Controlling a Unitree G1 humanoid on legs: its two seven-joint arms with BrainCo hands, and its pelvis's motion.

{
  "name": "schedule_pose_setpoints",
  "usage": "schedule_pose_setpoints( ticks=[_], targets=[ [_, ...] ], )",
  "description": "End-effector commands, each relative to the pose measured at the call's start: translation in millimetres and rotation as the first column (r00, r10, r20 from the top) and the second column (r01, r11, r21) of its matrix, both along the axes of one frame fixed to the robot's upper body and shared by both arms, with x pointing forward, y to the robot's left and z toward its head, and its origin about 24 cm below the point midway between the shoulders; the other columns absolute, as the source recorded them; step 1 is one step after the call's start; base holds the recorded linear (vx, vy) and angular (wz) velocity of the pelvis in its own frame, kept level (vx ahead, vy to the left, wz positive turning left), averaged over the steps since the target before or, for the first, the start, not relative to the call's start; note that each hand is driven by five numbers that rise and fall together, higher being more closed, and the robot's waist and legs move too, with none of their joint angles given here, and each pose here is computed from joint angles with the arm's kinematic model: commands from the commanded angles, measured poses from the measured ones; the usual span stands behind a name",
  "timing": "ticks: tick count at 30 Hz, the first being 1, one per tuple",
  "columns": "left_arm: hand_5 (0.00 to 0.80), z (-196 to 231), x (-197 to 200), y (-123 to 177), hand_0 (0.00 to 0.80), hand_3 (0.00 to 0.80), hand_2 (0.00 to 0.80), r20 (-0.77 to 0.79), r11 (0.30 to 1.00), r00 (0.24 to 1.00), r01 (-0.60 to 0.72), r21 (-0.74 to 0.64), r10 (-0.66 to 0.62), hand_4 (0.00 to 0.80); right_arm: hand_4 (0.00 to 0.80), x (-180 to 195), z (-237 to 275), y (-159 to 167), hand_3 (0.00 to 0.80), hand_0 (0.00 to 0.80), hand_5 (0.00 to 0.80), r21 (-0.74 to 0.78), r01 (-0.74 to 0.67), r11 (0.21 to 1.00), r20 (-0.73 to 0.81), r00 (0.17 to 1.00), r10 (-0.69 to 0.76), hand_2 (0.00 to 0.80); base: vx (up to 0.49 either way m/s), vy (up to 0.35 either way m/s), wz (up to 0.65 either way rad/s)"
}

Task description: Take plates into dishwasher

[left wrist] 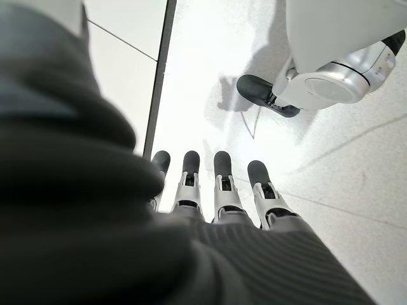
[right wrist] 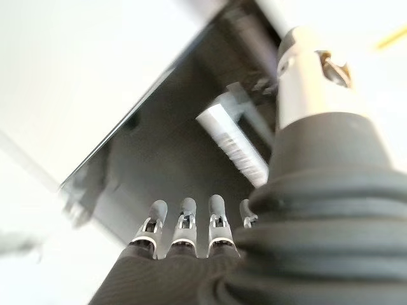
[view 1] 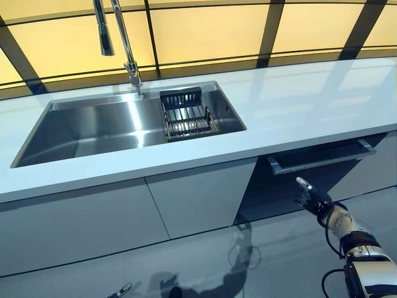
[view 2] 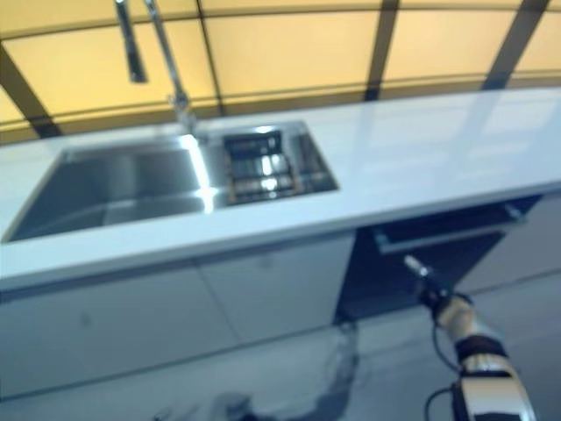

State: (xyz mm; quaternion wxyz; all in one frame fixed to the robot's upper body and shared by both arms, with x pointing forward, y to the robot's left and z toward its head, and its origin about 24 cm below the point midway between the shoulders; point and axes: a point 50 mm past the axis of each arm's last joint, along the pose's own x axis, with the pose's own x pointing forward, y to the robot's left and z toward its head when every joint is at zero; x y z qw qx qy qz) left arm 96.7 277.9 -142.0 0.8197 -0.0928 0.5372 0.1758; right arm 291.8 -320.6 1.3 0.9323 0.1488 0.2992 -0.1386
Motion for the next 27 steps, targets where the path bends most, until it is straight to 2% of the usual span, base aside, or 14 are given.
schedule_pose_setpoints(
  ticks=[1,7,9,14,17,22,26,27],
  targets=[
    [0.0,4.5,18.4,3.2,0.0,0.0,0.0,0.03,0.999,0.999,0.01,0.036,-0.011,0.0,0.0,-1.2,4.3,-10.3,0.0,0.0,0.0,-0.167,-0.095,0.981,-0.067,0.994,0.085,0.0,-0.032,0.005,0.01],
    [0.0,10.6,35.8,4.8,0.0,0.0,0.0,0.015,0.99,0.995,0.099,0.105,-0.101,0.0,0.0,-25.7,-28.1,-2.9,0.0,0.0,0.0,-0.304,-0.249,0.92,-0.239,0.954,0.18,0.0,-0.056,-0.032,0.03],
    [0.0,10.3,35.5,5.2,0.0,0.0,0.0,0.001,0.99,0.995,0.097,0.104,-0.097,0.0,0.0,-31.9,-35.1,-0.8,0.0,0.0,0.0,-0.321,-0.286,0.903,-0.274,0.941,0.2,0.0,-0.075,-0.15,0.1],
    [0.0,0.6,7.6,2.9,0.0,0.0,0.0,-0.065,0.995,0.997,0.056,0.088,-0.05,0.0,0.0,-64.1,-65.9,8.6,0.0,0.0,0.0,-0.307,-0.361,0.88,-0.367,0.899,0.241,0.0,-0.195,-0.264,0.33],
    [0.0,-5.3,-1.9,-6.6,0.0,0.0,0.0,-0.079,0.993,0.993,0.095,0.071,-0.089,0.0,0.0,-81.1,-80.5,13.9,0.0,0.0,0.0,-0.286,-0.376,0.882,-0.397,0.884,0.248,0.0,-0.199,-0.122,0.57],
    [0.0,-3.3,17.5,-15.3,0.0,0.0,0.0,-0.084,0.968,0.97,0.235,0.088,-0.228,0.0,0.0,-116.8,-105.9,18.8,0.0,0.0,0.0,-0.229,-0.379,0.897,-0.46,0.854,0.243,0.0,-0.108,0.032,0.75],
    [0.0,0.1,26.8,-14.5,0.0,0.0,0.0,-0.111,0.922,0.929,0.366,0.123,-0.354,0.0,0.0,-136.1,-120.5,30.0,0.0,0.0,0.0,-0.193,-0.377,0.906,-0.496,0.834,0.241,0.0,-0.052,0.28,0.51],
    [0.0,1.3,30.6,-14.6,0.0,0.0,0.0,-0.129,0.902,0.907,0.415,0.117,-0.401,0.0,0.0,-149.1,-130.3,40.4,0.0,0.0,0.0,-0.163,-0.39,0.906,-0.535,0.807,0.251,0.0,-0.089,0.224,0.58]
  ],
)
